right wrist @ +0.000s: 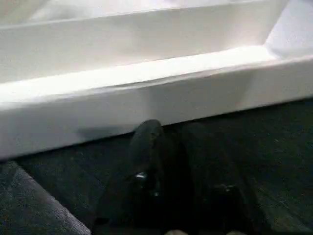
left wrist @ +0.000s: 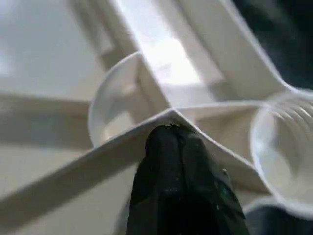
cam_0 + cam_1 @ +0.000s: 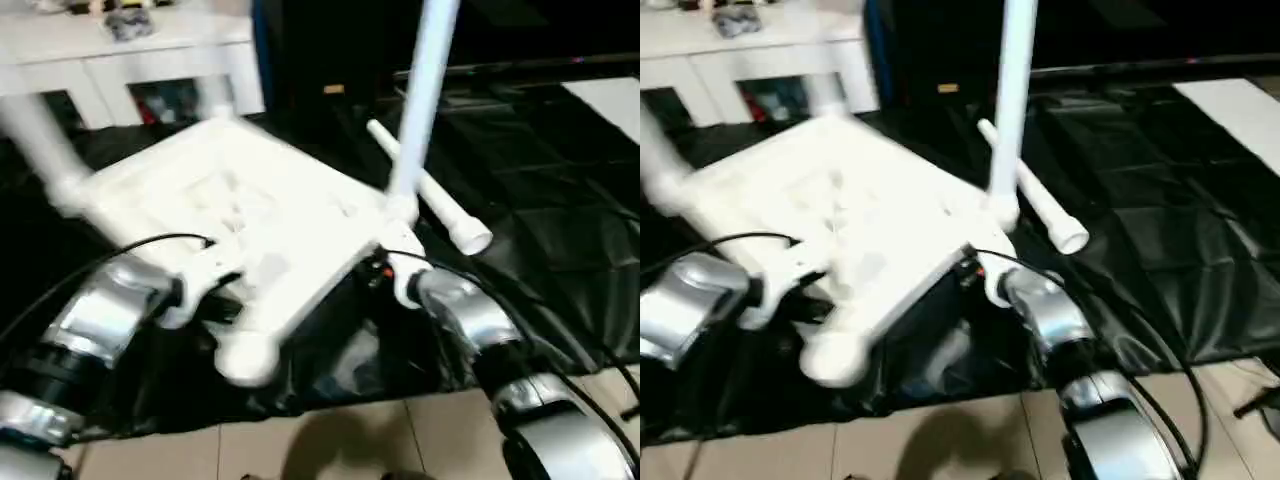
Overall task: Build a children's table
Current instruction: Rotate table base
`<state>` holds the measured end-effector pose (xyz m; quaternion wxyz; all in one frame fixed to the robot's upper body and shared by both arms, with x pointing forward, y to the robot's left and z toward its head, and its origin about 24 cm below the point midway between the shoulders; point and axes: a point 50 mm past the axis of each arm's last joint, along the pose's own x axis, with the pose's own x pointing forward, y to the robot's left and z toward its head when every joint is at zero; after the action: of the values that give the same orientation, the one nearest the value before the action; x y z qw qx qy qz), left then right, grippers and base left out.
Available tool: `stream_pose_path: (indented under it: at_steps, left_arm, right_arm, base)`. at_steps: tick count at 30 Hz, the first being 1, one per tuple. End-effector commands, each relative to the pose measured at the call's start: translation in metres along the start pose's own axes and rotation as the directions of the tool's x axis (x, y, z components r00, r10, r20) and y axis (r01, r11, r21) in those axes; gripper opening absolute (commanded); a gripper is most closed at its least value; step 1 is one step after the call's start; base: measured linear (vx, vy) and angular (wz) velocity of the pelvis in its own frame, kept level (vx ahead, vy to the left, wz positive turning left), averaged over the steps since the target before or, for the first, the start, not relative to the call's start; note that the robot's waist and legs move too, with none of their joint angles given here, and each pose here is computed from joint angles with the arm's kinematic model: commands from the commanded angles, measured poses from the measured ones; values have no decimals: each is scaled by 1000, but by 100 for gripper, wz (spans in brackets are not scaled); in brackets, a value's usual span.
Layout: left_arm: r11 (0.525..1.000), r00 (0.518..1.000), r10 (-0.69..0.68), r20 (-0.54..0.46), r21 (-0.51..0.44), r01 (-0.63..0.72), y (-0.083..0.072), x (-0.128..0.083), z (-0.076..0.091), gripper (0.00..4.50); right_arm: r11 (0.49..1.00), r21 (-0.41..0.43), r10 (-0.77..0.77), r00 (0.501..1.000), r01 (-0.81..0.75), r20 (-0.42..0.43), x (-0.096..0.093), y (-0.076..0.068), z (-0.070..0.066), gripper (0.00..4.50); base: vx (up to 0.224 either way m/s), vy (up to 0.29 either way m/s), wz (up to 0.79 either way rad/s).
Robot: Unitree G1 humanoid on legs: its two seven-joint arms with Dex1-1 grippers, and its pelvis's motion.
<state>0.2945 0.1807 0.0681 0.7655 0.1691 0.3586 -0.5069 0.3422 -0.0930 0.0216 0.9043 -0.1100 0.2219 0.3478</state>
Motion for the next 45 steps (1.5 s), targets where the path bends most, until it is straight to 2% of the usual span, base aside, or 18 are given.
stream_pose_path:
  at_steps: [1, 7, 12, 13, 14, 17, 20, 22, 23, 27, 30, 31, 33, 40, 42, 45]
  left_arm:
    - [996, 996, -74, 49, 55, 71, -11, 10, 16, 0]
    - [994, 992, 71, 101, 77, -79, 3, 22, 29, 0]
    - [969, 962, 228, 150, 62, -239, 17, 26, 36, 0]
    - [962, 955, 251, 156, 65, -264, 19, 25, 37, 0]
    - [961, 954, 254, 158, 65, -267, 20, 24, 37, 0]
    - [954, 938, 267, 222, 78, -290, 21, 13, 43, 0]
    - [953, 931, 268, 248, 73, -294, 21, 9, 45, 0]
    - [962, 915, 229, 333, 68, -266, 16, 3, 50, 0]
    - [962, 903, 223, 368, 66, -265, 15, 0, 52, 20]
    - [963, 858, 167, 486, 107, -248, 3, -21, 55, 54]
    - [956, 855, 166, 492, 131, -261, -1, -30, 51, 86]
    - [956, 841, 157, 518, 135, -262, -7, -42, 49, 86]
    - [957, 831, 153, 536, 131, -261, -11, -49, 48, 108]
    - [939, 827, 221, 517, 115, -323, -27, -93, 35, 169]
    - [935, 820, 246, 517, 96, -341, -29, -98, 33, 197]
    - [937, 817, 259, 515, 74, -343, -34, -103, 30, 218]
  right_arm:
    - [993, -54, 112, 992, -108, 64, 13, 25, 21, 47]
    - [994, -44, 104, 991, -101, 81, 15, 24, 24, 5]
    - [997, 16, -71, 996, 70, 56, 11, 1, 24, 5]
    - [994, 39, -100, 994, 98, 55, 7, -9, 27, 5]
    - [994, 44, -99, 994, 97, 55, 6, -11, 27, 5]
    - [984, 36, -175, 979, 172, 101, -12, -45, 40, 20]
    - [978, 39, -208, 972, 205, 106, -18, -56, 43, 48]
    - [951, 34, -308, 948, 306, 86, -31, -79, 47, 70]
    - [937, 37, -349, 934, 347, 77, -37, -89, 48, 73]
    - [887, 39, -462, 885, 461, 51, -57, -117, 53, 112]
    - [873, 48, -487, 873, 485, 41, -63, -123, 54, 135]
    - [857, 53, -515, 857, 513, 33, -68, -129, 55, 135]
    - [845, 60, -534, 845, 532, 26, -70, -132, 55, 160]
    - [791, 105, -606, 796, 603, 0, -78, -140, 51, 213]
    - [781, 116, -618, 786, 614, 2, -79, -142, 51, 246]
    - [776, 120, -624, 781, 619, 6, -80, -142, 52, 264]
  base:
    - [0, 0, 0]
    - [0, 0, 0]
    - [0, 0, 0]
    - [0, 0, 0]
    - [0, 0, 0]
    - [0, 0, 0]
    - [0, 0, 0]
    - [0, 0, 0]
    - [0, 0, 0]
    - [0, 0, 0]
    - [0, 0, 0]
    - [0, 0, 0]
    - [0, 0, 0]
    - [0, 0, 0]
    - [0, 0, 0]
    - [0, 0, 0]
